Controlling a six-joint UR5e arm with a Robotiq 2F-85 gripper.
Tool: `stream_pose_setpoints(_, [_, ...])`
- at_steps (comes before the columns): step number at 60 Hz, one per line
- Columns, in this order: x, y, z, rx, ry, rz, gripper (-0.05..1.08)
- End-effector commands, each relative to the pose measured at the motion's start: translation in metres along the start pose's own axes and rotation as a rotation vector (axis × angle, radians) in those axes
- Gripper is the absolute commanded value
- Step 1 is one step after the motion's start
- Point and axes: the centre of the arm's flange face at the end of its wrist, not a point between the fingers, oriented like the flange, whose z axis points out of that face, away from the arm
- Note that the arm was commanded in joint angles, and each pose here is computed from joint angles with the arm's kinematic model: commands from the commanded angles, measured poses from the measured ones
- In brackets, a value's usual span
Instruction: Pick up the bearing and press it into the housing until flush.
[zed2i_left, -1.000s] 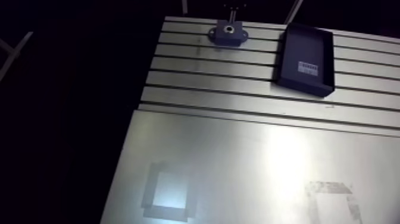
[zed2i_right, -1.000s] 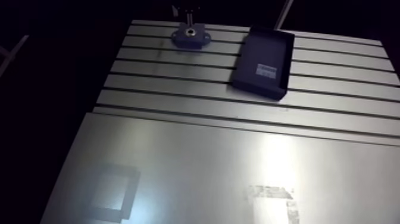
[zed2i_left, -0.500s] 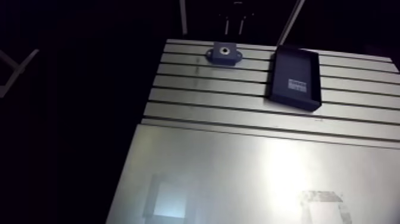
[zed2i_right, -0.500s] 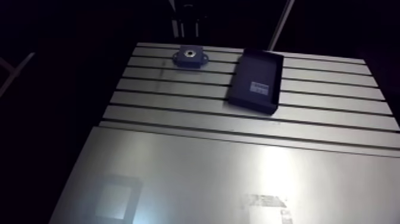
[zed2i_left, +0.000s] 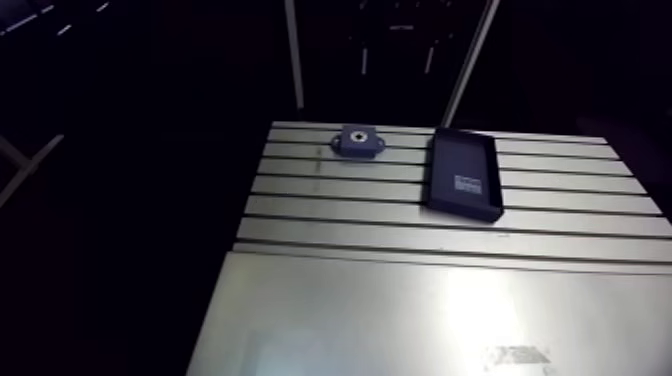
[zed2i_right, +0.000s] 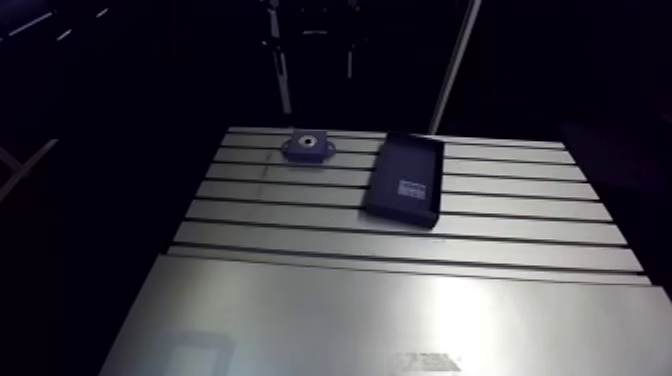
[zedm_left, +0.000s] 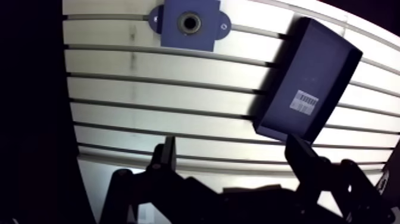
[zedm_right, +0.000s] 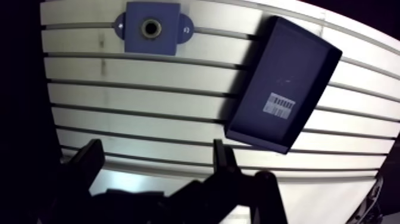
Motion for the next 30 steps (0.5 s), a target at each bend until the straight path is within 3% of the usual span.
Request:
stream_pose_setpoints(1, [-0.09,0.039,-0.091,0.004,0.045,0.03,0.0])
stream_pose_setpoints(17, [-0.117,0.038,-0.108,0.0,0.074,0.036,0.0])
stream_pose_setpoints(30, [-0.117,0.04,-0.104,0.001,0.076,0.04,0.0])
